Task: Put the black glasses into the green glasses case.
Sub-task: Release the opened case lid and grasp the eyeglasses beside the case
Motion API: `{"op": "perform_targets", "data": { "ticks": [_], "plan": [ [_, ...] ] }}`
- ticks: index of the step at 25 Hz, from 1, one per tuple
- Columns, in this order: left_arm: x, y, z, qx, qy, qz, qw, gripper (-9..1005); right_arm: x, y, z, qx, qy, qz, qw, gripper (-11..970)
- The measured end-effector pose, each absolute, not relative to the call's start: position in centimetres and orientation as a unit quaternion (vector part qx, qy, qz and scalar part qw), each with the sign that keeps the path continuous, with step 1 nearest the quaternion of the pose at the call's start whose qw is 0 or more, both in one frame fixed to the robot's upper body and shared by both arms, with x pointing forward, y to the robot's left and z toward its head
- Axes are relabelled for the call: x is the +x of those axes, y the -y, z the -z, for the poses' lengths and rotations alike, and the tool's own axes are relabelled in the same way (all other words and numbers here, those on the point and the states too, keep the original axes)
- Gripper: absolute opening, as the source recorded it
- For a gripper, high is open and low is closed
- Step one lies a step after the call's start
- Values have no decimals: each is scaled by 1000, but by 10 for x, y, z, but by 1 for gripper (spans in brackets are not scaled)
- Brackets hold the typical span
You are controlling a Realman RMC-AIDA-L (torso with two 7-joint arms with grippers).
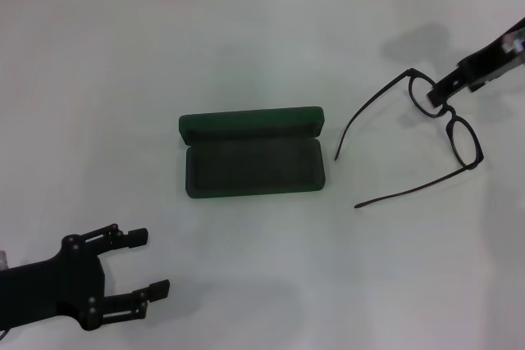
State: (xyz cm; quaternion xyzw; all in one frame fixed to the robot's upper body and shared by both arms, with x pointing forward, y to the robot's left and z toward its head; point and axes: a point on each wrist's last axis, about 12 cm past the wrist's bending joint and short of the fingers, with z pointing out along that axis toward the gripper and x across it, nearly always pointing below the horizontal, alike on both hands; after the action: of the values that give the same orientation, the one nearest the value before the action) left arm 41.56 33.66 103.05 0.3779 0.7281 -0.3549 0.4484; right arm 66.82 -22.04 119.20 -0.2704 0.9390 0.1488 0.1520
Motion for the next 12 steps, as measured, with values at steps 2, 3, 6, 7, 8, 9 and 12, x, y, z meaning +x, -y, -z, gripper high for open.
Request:
{"op": "perform_targets", "data": {
  "ticks": [2, 3, 6, 7, 8, 9, 12],
  "plan": [
    [416, -337, -1030, 377, -729, 354, 449, 816, 667, 212, -1188, -273, -940, -142, 146, 748],
    [416, -337, -1030, 377, -729, 353, 449, 817, 666, 209, -1186, -273, -942, -136, 142, 747],
    [416, -338, -1031, 377, -729, 352, 450, 817, 665, 200, -1183, -273, -946, -116, 130, 745],
    [417, -338, -1031, 377, -730, 352, 450, 817, 664, 196, -1181, -273, -948, -110, 125, 745],
    [417, -338, -1031, 377, -729, 352, 450, 817, 664, 195, -1180, -272, -948, -107, 123, 744],
    [417, -338, -1031, 377, -729, 352, 450, 817, 664, 193, -1180, -270, -950, -103, 122, 744],
    [418, -338, -1031, 379, -729, 351, 450, 817, 664, 192, -1177, -260, -953, -96, 120, 742]
  ]
}}
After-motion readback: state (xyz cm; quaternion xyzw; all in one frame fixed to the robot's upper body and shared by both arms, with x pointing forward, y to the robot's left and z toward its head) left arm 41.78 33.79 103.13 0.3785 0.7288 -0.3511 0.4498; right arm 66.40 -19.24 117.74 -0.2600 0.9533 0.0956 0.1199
